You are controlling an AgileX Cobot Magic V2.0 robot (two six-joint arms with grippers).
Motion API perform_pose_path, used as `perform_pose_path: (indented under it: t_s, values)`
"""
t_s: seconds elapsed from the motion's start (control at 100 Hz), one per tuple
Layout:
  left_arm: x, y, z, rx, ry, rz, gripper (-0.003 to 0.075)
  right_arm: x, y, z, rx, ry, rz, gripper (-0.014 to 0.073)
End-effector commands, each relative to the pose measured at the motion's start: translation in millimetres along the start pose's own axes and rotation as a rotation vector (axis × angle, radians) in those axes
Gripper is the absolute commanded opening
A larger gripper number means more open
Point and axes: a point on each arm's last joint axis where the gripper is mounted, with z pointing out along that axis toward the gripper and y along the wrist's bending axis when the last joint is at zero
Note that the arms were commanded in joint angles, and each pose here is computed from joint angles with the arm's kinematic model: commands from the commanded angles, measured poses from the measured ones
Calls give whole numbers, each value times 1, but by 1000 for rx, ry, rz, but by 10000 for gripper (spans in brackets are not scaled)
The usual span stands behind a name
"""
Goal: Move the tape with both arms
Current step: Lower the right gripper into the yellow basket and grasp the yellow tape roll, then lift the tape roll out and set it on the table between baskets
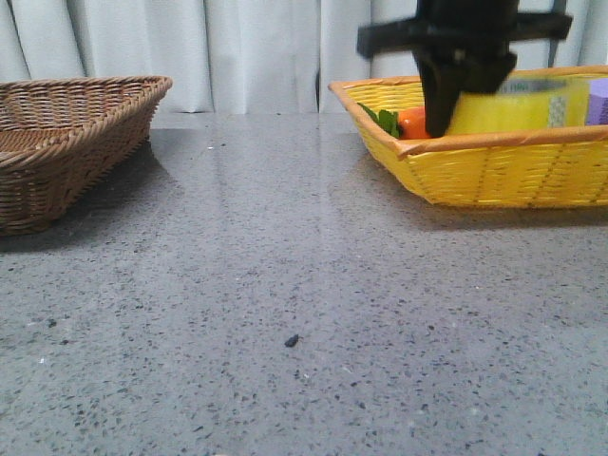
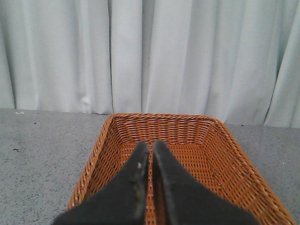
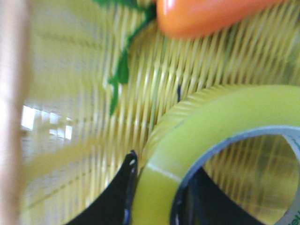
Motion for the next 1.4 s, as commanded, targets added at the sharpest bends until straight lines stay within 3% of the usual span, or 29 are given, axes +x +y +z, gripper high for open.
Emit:
perform_pose_path:
  t_s: [0.0,0.12,0.26,0.45,0.58,0.88,1.12,1.39]
  values:
    - [-18,-2,1,13,-104,-12,-21,-10,-2,-62,16,-149,-41,-74]
    - [-18,-2,1,13,-104,-12,-21,-17,17,-103,-34,-254,-88,-74]
    - [-18,-2,1,13,-104,-12,-21,-16,59,-134,-154,-355,-184,-74]
    - [-18,-2,1,13,-104,-12,-21,-9,118,-124,-229,-340,-315,-74]
    - [-18,-2,1,13,-104,-12,-21,-12,143,-96,-240,-284,-359,-74]
    - [-18,-2,1,13,-104,-12,-21,-23,163,-15,-209,-127,-374,-74]
    - [-18,-2,1,13,-104,-12,-20,-26,167,2,-206,-111,-375,-67]
    - [-19,-2,1,14,-109,-12,-19,-27,167,1,-210,-118,-374,212]
